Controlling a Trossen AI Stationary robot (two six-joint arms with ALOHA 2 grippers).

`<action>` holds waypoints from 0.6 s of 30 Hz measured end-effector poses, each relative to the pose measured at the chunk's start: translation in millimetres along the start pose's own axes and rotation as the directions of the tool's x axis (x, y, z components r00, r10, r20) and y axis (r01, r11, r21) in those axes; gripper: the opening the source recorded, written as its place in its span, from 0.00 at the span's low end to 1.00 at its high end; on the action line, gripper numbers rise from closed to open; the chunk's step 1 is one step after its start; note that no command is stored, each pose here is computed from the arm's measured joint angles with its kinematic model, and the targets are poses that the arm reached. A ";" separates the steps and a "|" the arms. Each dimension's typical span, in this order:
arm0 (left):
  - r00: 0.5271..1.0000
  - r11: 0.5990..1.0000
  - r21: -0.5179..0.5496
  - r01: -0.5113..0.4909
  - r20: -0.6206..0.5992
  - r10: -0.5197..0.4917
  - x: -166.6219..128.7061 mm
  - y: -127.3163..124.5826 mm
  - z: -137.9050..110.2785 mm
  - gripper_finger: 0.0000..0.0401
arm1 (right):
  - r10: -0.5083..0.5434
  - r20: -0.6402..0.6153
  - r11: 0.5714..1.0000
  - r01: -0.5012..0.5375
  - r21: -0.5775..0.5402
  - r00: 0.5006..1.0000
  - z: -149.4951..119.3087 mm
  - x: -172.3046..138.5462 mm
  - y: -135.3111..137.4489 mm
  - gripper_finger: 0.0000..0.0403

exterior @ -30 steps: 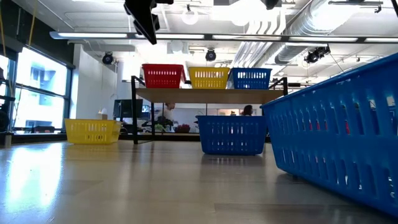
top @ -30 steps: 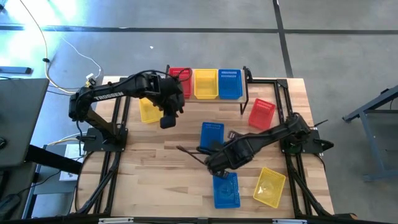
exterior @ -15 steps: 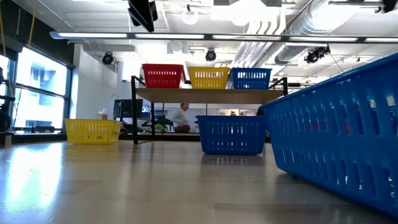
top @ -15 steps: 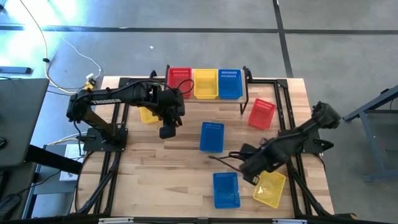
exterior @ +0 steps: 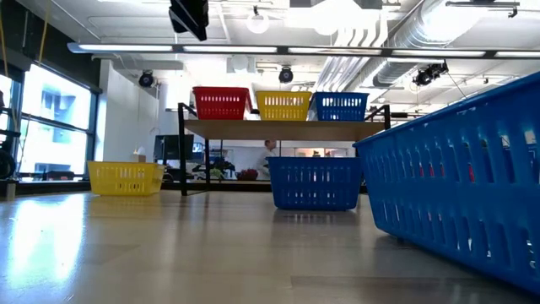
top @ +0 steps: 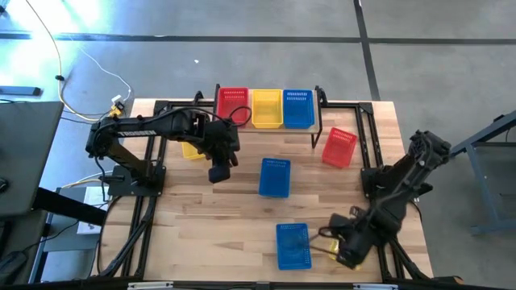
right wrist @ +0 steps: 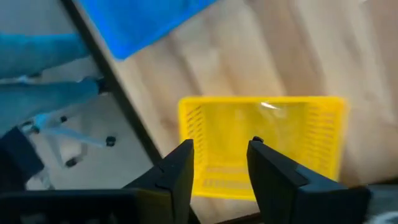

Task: Stack baskets on shelf by color
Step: Stack the bottom yellow bin on top of the yellow bin on the shelf

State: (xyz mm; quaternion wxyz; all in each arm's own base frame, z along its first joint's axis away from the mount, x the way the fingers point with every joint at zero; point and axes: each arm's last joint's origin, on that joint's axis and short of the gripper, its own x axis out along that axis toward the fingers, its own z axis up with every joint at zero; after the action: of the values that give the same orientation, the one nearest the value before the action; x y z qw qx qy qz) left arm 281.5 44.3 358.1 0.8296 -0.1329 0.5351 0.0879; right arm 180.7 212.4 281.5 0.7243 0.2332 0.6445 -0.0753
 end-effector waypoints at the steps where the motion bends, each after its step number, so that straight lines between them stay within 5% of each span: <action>1: 1.000 1.000 -0.007 0.000 0.000 0.000 0.0 0.1 0.0 0.33 | 0.019 0.000 1.000 -0.019 -0.018 1.000 -4.9 4.5 2.0 0.34; 18: 0.999 0.999 -0.013 -0.052 0.009 0.052 0.0 1.6 0.3 0.33 | 0.163 -0.003 0.986 -0.163 -0.040 0.987 -45.5 66.4 2.0 0.35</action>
State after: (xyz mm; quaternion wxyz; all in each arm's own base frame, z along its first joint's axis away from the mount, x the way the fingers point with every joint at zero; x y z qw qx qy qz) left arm 281.3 46.0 358.1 0.8288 -0.1236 0.5338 0.1133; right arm 151.1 246.7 214.8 0.7326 0.2706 0.6246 -0.0029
